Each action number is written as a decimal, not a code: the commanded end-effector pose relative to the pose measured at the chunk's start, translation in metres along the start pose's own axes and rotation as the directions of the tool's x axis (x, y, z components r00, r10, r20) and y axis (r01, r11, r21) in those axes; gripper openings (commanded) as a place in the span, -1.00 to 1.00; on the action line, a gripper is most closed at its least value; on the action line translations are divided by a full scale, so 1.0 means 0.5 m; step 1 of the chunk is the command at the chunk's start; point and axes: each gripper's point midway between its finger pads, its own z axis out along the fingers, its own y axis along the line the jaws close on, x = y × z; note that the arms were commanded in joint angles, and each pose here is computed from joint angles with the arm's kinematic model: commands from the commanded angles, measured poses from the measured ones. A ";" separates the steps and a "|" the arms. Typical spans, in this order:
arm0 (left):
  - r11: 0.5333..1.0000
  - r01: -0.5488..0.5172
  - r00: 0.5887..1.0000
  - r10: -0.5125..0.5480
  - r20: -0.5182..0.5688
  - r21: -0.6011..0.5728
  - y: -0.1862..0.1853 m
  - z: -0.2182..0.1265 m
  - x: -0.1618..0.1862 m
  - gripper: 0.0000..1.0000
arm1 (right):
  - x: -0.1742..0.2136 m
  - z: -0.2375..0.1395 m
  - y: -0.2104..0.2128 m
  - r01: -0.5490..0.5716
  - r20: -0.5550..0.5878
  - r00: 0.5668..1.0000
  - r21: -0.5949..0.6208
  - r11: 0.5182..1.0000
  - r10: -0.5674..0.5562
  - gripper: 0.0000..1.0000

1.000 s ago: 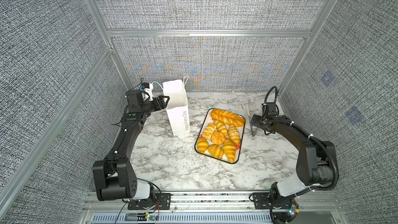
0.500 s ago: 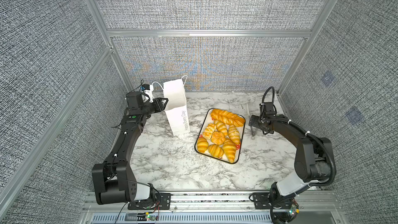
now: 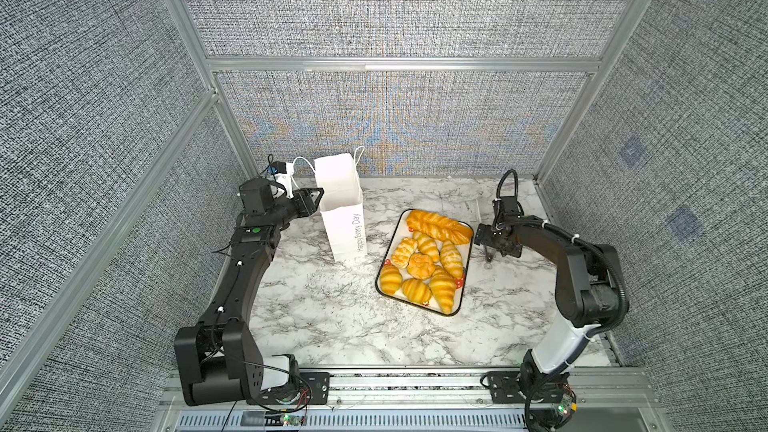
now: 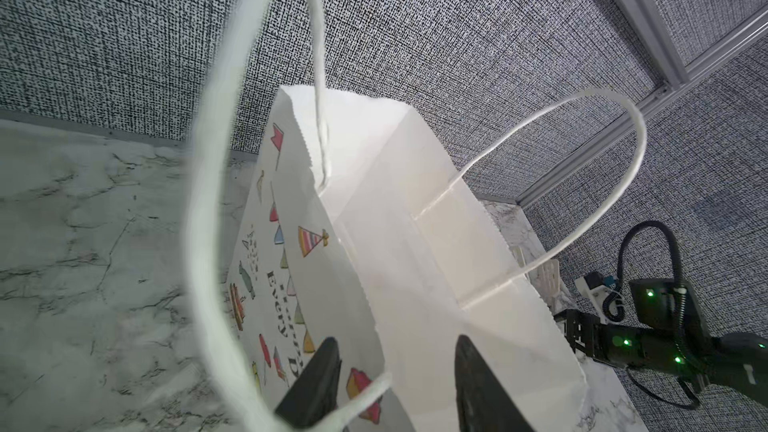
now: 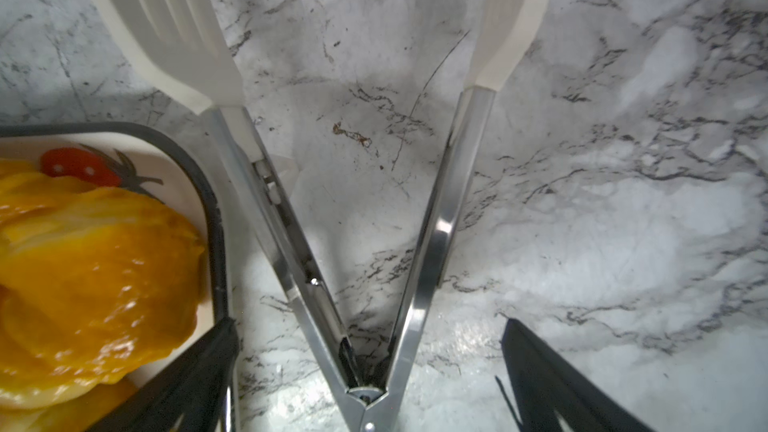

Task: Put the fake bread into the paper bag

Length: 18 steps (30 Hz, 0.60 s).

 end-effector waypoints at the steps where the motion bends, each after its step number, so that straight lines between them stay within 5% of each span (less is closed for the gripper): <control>1: 1.000 -0.015 1.000 0.015 0.020 0.017 -0.008 -0.004 -0.011 -0.22 | 0.004 0.007 -0.002 0.010 -0.016 1.000 0.011 1.000 -0.009 0.98; 18: 1.000 -0.022 0.999 0.022 0.044 0.016 -0.007 -0.014 -0.017 -0.53 | -0.006 0.047 -0.001 0.030 -0.036 0.999 0.047 0.998 -0.028 0.88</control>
